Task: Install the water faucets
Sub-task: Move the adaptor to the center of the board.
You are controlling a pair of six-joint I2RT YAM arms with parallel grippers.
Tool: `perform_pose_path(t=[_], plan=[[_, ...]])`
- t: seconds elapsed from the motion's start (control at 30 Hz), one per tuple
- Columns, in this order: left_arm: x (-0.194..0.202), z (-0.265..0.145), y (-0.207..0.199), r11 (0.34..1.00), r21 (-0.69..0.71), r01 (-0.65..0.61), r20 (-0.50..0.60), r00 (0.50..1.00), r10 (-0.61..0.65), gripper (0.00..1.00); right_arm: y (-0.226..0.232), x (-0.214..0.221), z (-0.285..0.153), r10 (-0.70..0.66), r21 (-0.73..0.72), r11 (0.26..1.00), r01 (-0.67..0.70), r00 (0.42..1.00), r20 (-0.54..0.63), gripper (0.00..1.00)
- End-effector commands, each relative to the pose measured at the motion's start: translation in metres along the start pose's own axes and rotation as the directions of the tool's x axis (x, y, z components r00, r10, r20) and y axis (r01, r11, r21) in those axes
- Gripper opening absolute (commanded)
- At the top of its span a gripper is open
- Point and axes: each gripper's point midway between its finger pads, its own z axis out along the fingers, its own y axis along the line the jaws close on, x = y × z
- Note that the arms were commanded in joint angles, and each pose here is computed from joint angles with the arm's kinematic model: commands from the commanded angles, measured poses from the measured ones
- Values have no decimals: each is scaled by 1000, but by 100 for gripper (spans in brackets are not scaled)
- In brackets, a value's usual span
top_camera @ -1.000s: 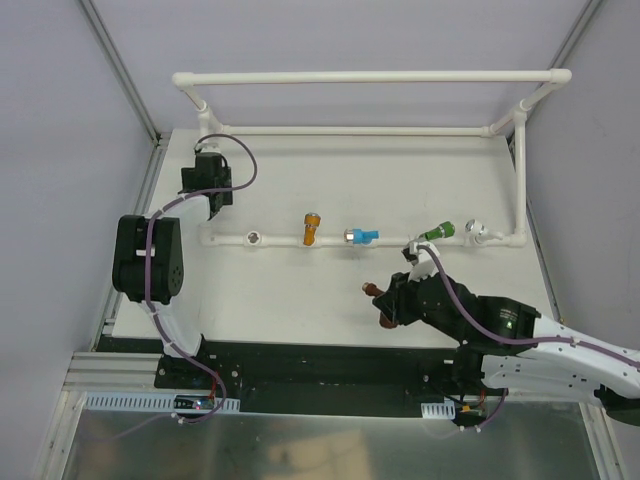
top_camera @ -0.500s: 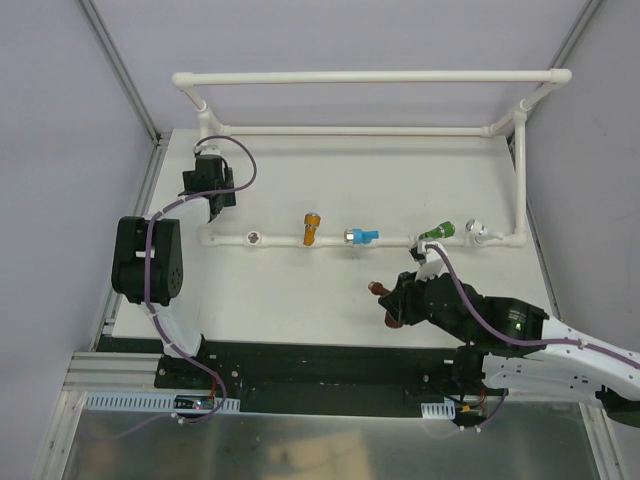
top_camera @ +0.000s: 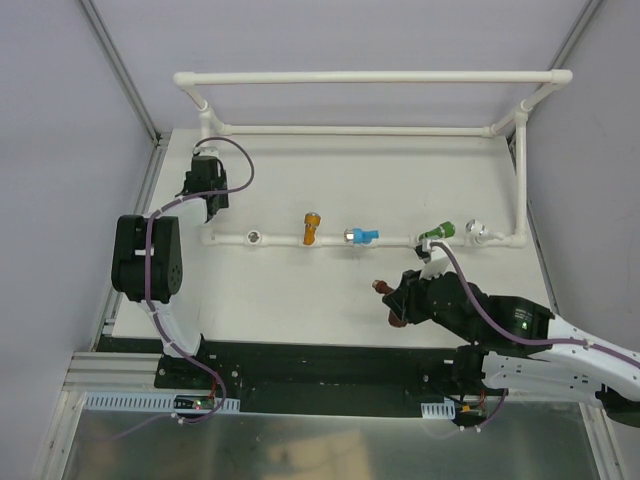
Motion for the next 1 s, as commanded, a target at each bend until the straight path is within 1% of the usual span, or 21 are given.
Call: perform_pose_path(t=[0.0, 0.1, 0.2, 0.23, 0.3, 0.37, 0.53, 0.6, 0.67, 0.7, 0.83, 0.97], plan=[[-7, 6, -40, 979, 192, -61, 34, 998, 56, 46, 5, -24, -14, 18, -15, 1000, -17, 998, 59, 0], [-6, 6, -48, 958, 256, -128, 21, 992, 126, 25, 4, -24, -15, 16, -12, 1000, -15, 998, 56, 0], [-6, 2, -57, 930, 326, -170, 17, 985, 174, 2, 3, -23, -14, 15, -6, 1000, -15, 998, 53, 0], [-6, 0, -61, 916, 361, -178, 16, 983, 185, 0, 4, -23, -14, 18, -12, 1000, -17, 998, 54, 0], [-4, -5, -67, 886, 417, -203, 26, 977, 211, 0, 4, -22, -14, 18, -11, 1000, -18, 999, 48, 0], [-5, -13, -74, 846, 474, -247, 62, 967, 247, 0, 5, -22, -14, 19, -17, 1000, -19, 999, 47, 0], [5, -35, -90, 716, 594, -367, 151, 925, 349, 0, 6, -22, -15, 19, -20, 1000, -18, 999, 48, 0], [8, -46, -95, 654, 631, -417, 200, 902, 382, 0, 6, -22, -15, 21, -20, 1000, -20, 999, 48, 0], [19, -60, -100, 581, 678, -450, 222, 879, 421, 0, 7, -22, -14, 20, -25, 1000, -19, 999, 45, 0], [22, -66, -101, 555, 693, -460, 234, 872, 431, 0, 7, -22, -14, 22, -27, 999, -20, 999, 44, 0], [28, -82, -104, 495, 713, -497, 282, 849, 446, 0, 12, -23, -14, 31, -43, 999, -29, 999, 39, 0], [36, -93, -101, 453, 720, -525, 305, 826, 474, 0, 17, -21, -14, 25, -53, 998, -25, 1000, 15, 0]])
